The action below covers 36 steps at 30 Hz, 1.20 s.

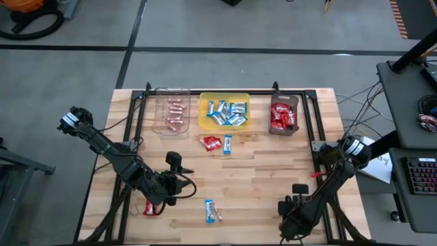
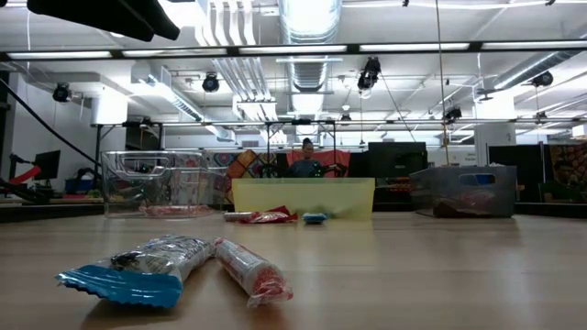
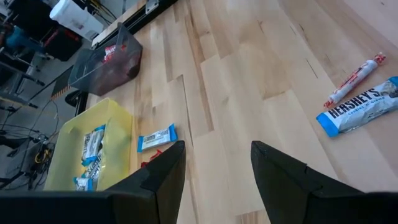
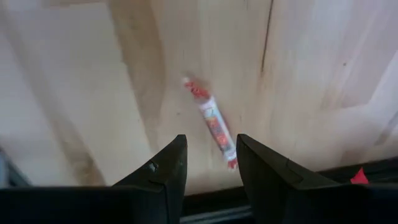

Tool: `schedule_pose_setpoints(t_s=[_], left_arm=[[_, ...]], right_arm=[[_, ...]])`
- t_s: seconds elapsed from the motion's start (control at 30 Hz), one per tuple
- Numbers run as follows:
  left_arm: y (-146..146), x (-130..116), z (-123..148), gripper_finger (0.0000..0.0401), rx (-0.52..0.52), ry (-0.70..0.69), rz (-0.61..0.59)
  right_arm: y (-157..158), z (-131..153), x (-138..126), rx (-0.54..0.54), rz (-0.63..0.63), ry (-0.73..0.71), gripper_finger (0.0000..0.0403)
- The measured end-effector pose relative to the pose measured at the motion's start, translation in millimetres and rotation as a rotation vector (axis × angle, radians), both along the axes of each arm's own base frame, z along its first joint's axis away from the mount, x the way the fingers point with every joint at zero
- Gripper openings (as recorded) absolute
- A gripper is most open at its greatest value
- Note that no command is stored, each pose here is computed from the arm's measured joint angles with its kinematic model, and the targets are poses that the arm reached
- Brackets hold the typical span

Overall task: Sort candy
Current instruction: Put the orange candy into the transparent bin

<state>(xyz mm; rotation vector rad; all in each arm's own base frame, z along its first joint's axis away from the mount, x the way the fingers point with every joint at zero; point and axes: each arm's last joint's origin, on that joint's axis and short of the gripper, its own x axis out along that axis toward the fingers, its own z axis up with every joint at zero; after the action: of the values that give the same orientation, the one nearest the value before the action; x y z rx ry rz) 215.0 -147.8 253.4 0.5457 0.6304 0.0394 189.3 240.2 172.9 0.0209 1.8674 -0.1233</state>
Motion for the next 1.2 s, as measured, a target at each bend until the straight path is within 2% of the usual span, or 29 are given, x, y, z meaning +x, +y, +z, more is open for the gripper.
schedule_pose_setpoints(t_s=[0.37,0.63,0.73,0.93,1.2], left_arm=[[0,0,0,0.0166,-0.010,-0.003,0.004],[-1,1,1,0.0166,-0.023,-0.015,0.003],[-1,2,1,0.0166,-0.031,-0.013,-0.010],[-4,3,-4,0.0166,-0.060,-0.008,-0.083],[-1,1,-26,0.0166,-0.096,-0.066,-0.114]], right_arm=[[-19,-27,-16,0.017,0.011,0.012,0.0132],[-21,-46,-18,0.122,0.020,-0.038,0.0129],[-22,-47,-19,0.117,0.009,-0.046,0.0108],[-21,-44,-17,0.121,0.022,-0.062,0.0036],[-18,-35,-12,0.131,-0.012,-0.111,0.0033]])
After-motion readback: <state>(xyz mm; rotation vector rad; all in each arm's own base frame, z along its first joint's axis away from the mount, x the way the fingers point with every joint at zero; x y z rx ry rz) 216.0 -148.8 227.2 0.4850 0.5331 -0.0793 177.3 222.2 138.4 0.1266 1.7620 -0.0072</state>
